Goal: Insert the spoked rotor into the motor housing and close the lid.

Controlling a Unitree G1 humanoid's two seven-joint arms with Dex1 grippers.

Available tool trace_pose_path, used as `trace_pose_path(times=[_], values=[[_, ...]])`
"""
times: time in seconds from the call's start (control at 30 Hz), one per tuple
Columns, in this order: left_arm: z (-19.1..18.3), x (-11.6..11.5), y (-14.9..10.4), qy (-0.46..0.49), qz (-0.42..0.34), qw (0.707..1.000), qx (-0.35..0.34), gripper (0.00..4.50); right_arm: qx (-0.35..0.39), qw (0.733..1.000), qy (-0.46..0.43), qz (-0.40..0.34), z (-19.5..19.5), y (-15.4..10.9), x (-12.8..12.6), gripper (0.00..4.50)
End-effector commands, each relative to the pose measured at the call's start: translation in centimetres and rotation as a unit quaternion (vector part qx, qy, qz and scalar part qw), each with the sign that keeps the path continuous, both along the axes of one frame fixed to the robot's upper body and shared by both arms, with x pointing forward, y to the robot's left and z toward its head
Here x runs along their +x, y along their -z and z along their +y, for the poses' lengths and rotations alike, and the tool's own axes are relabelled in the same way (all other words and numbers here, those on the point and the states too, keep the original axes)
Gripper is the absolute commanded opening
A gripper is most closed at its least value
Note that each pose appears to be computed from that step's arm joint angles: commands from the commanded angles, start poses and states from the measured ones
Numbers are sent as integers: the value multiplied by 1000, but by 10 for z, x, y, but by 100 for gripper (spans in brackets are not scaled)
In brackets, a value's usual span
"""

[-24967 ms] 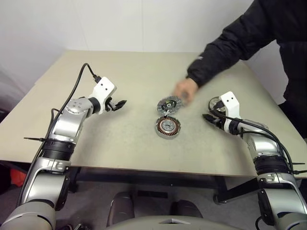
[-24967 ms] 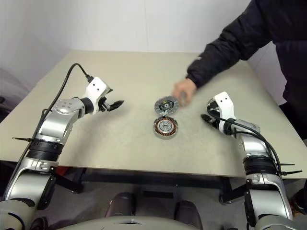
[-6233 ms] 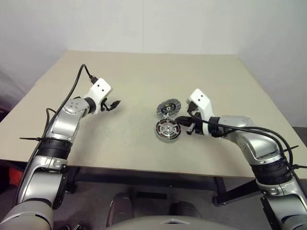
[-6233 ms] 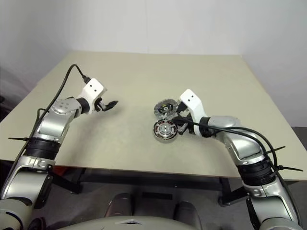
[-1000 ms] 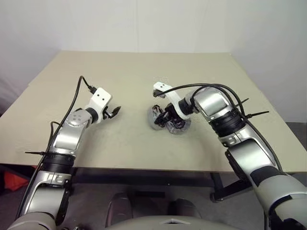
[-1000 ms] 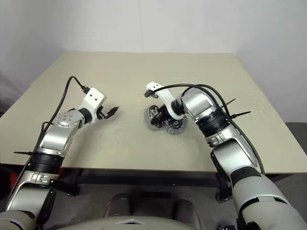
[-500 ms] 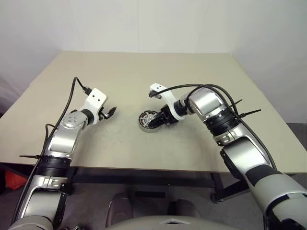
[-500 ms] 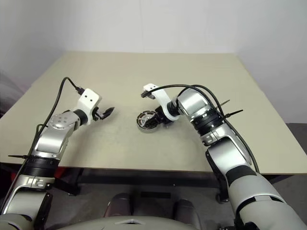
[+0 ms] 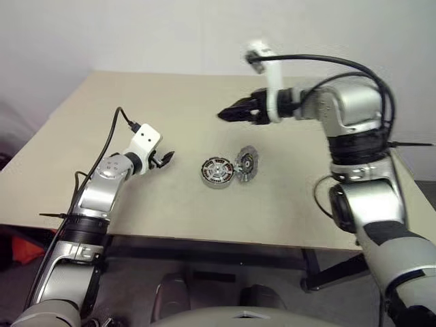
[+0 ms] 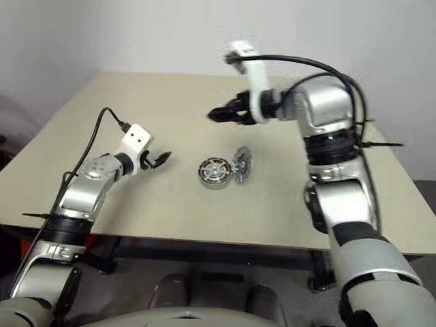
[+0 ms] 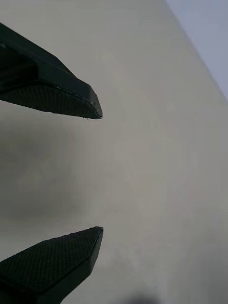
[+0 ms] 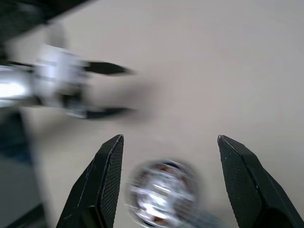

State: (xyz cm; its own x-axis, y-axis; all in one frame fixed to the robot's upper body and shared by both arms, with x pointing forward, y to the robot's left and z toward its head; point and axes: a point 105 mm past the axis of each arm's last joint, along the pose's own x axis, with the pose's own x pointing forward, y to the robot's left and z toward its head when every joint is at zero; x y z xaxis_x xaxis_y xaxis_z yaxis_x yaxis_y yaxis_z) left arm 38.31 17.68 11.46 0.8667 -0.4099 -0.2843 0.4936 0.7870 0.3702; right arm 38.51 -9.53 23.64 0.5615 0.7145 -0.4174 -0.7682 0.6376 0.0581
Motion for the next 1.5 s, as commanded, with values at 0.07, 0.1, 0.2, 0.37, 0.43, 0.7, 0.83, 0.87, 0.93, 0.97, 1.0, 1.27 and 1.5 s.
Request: trace_pose_path(times=[0.07,0.1,0.2,0.37,0.43,0.7,0.83,0.87,0.93,0.97,1.0,1.27,1.5], values=[[-6,5,-14,21,-23,1000,5,382,-61,996,37,-61,-53,13,1,292],[-6,6,-15,23,-23,999,6,382,-84,993,40,-69,-64,22,-2,261],[-9,9,-16,31,-24,999,7,382,-115,991,38,-49,-82,47,-16,159],[-12,13,-18,42,-24,999,12,382,-115,992,-41,3,-69,78,-56,7],[-12,13,-19,43,-24,999,13,382,-102,993,-61,5,-57,78,-63,7],[-3,12,-23,34,-30,999,19,382,-36,997,-73,-4,-9,72,-50,7],[6,11,-25,19,-33,999,21,382,-15,996,-83,-7,11,67,-45,7],[10,10,-26,14,-34,999,23,382,-11,996,-87,-8,17,66,-44,7],[14,9,-28,7,-37,999,24,382,-7,996,-88,-8,24,67,-40,7],[16,9,-29,5,-39,999,25,382,-7,996,-87,-8,27,70,-38,7],[17,9,-31,3,-41,999,25,382,-7,996,-86,-7,29,73,-37,7],[35,9,-45,-23,-58,997,37,382,21,994,-91,50,63,110,-55,7],[23,13,-51,-8,-66,997,36,382,25,998,-46,48,74,137,-34,7]])
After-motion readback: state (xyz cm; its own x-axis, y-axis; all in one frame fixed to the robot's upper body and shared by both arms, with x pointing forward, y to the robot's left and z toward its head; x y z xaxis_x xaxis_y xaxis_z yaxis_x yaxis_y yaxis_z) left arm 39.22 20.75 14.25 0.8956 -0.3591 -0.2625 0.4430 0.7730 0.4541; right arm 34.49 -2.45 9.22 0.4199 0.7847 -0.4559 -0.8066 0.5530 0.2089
